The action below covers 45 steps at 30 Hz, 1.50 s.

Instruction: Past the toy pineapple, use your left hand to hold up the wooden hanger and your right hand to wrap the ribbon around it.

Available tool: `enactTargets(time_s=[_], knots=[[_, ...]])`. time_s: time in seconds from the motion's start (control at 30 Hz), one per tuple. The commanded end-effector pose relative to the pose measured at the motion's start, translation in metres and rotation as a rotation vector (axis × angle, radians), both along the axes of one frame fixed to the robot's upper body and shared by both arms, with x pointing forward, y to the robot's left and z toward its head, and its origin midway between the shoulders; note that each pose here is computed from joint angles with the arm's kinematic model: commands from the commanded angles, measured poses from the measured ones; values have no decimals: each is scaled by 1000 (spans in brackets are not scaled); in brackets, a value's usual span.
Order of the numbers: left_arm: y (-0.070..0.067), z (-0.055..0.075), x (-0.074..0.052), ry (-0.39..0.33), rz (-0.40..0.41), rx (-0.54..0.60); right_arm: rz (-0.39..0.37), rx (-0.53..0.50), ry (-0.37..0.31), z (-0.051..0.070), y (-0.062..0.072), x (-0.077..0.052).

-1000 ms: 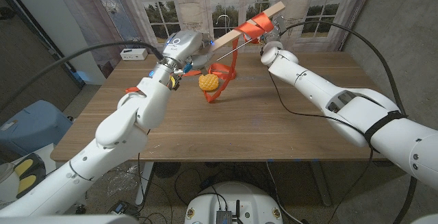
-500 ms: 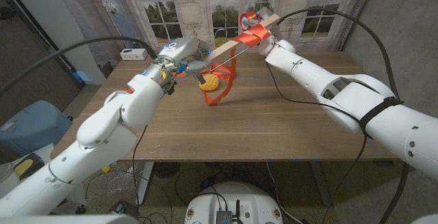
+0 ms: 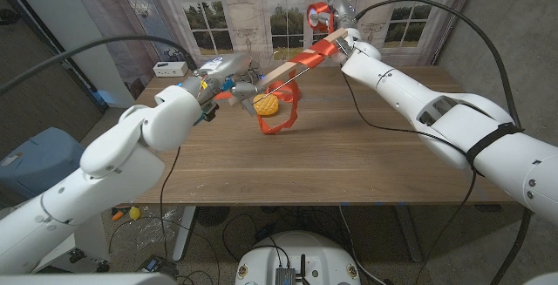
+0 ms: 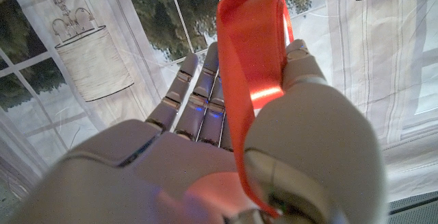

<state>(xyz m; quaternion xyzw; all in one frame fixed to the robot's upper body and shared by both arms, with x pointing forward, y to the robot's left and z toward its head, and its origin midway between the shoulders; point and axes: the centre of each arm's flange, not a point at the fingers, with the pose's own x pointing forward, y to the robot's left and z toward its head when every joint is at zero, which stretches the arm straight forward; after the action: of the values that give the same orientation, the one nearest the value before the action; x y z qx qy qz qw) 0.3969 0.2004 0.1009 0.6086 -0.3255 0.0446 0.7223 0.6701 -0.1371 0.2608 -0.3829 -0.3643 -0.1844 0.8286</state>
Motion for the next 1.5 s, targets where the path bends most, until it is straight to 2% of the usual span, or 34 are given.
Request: enactTargets(time_s=[0.03, 0.23, 0.37, 0.57, 0.83, 0.97, 1.13, 1.2, 1.37, 1.5], knots=[[1, 3, 1, 67, 41, 25, 65, 7, -60, 14, -10, -27], [3, 2, 2, 82, 65, 27, 242, 18, -94, 28, -21, -50], [7, 1, 8, 107, 67, 20, 353, -21, -112, 37, -19, -68], [9, 5, 17, 117, 71, 24, 373, -108, -123, 48, -4, -92], [4, 10, 33, 132, 138, 69, 369, -161, -183, 50, 13, -116], [-2, 14, 42, 111, 214, 116, 388, -158, -227, 47, 15, -130], [-8, 19, 50, 39, 311, 161, 360, -159, -291, 39, 13, -150], [-10, 23, 53, 10, 343, 169, 324, -165, -326, 32, 7, -161], [-13, 29, 58, -40, 394, 182, 305, -121, -360, 14, -8, -177], [-18, 33, 59, -109, 437, 195, 286, -67, -375, -5, -21, -188]])
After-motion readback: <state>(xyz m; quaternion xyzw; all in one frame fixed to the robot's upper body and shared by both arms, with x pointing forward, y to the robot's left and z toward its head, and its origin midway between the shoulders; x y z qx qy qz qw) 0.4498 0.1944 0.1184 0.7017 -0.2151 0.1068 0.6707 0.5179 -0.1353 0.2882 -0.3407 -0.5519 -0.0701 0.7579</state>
